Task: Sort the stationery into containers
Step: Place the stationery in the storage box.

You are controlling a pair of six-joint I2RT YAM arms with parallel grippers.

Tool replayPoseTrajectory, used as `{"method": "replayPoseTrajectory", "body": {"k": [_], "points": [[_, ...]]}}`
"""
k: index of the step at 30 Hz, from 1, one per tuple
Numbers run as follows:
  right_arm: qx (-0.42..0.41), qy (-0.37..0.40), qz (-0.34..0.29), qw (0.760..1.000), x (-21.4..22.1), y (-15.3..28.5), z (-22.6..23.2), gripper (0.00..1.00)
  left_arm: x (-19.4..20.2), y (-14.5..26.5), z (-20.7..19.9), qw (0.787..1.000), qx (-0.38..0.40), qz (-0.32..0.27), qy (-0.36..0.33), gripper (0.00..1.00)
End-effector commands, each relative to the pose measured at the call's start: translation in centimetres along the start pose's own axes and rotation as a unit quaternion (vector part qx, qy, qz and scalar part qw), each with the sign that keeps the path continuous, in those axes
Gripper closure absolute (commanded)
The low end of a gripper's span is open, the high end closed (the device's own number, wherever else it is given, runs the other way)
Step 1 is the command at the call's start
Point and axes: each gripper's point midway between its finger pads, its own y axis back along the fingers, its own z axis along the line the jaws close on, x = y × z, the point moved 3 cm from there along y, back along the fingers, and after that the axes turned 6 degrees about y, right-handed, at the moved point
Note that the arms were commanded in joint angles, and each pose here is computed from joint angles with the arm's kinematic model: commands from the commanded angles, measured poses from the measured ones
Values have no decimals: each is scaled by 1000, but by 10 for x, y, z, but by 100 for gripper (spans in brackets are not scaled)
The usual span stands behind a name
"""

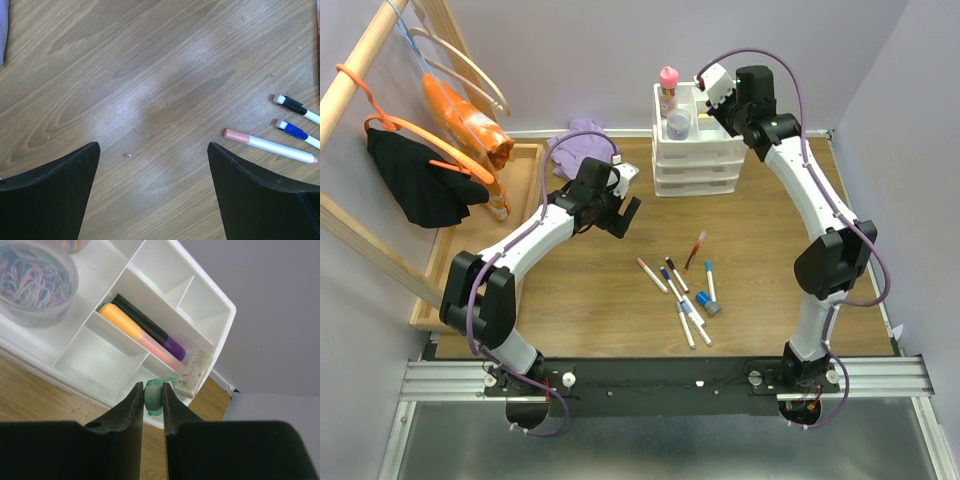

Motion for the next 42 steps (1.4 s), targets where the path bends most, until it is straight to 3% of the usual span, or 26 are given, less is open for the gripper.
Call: {"method": "replayPoseTrajectory", "body": {"k": [1, 27, 30, 34, 37, 42], "points": [[11, -49, -7, 999, -11, -2, -7, 82, -12, 0, -6, 1000, 14, -16, 4, 2], [-22, -182, 19, 983, -3, -22, 0, 81, -7, -1, -5, 1000, 10, -12, 3, 3], [-13, -207, 28, 978, -1, -23, 0, 69, -7, -1, -5, 1000, 10, -13, 3, 2], [1, -257, 22, 966, -6, -21, -7, 41, -8, -2, -5, 1000, 11, -13, 3, 2], [13, -281, 1, 959, -15, -15, -19, 36, -9, -2, -6, 1000, 12, -12, 4, 2], [41, -317, 3, 948, -17, -18, -28, 37, -8, -3, -6, 1000, 14, -12, 5, 2]]}}
